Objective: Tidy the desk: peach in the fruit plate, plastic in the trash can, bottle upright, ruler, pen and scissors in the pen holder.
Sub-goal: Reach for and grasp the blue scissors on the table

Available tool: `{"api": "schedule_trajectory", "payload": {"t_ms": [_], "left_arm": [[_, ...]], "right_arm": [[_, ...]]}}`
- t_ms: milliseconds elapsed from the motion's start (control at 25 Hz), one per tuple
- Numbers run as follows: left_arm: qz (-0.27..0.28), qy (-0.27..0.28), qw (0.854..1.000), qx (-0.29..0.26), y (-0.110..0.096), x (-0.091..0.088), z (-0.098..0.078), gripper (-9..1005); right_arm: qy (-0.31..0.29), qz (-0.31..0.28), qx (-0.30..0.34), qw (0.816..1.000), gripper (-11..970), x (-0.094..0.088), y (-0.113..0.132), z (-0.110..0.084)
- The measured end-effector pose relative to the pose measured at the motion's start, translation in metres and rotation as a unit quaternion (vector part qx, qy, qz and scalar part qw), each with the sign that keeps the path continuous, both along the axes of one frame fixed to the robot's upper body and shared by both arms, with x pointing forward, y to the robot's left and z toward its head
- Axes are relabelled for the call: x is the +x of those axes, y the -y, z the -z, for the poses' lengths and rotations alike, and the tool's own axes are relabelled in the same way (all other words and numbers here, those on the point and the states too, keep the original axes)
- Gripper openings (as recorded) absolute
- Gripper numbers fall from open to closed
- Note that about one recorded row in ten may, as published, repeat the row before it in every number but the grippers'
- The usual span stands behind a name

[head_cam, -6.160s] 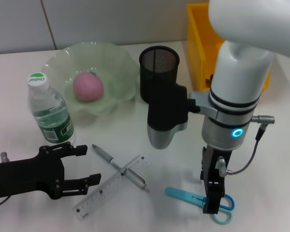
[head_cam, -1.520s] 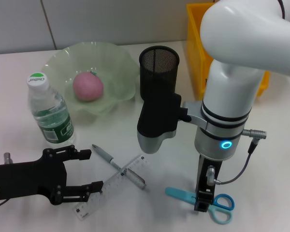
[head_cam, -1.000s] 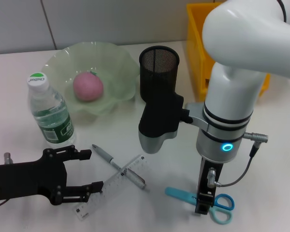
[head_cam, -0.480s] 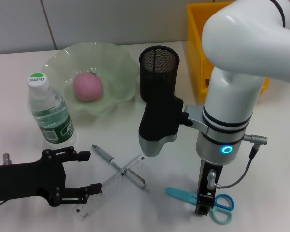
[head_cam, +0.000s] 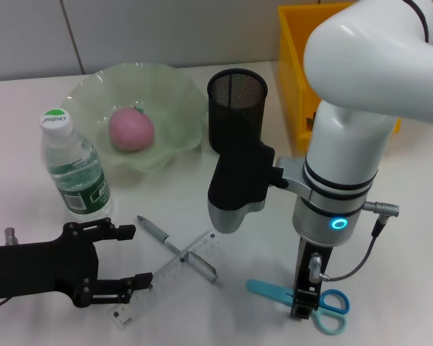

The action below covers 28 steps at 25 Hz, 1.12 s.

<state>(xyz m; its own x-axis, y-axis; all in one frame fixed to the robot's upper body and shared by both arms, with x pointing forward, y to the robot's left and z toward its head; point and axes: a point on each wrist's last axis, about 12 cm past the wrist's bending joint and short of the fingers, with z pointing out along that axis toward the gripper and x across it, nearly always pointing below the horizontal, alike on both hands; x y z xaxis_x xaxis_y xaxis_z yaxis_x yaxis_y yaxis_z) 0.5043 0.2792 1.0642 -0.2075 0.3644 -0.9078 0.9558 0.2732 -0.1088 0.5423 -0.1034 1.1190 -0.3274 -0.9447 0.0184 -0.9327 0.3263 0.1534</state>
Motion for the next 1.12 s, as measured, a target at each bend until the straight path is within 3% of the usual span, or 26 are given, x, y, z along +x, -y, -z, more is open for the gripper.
{"api": "schedule_trajectory", "payload": {"t_ms": [320, 1120], "left_arm": [[0.001, 0.001, 1.000, 0.000, 0.0004, 0.0006, -0.0003, 837], [-0.001, 0.001, 1.000, 0.001, -0.0001, 0.0017, -0.0020, 837]], "right_arm": [[0.014, 0.000, 0.018, 1.000, 427, 0.0018, -0.0025, -0.0083], [0.013, -0.013, -0.006, 1.000, 428, -0.0018, 0.0005, -0.0088]]}}
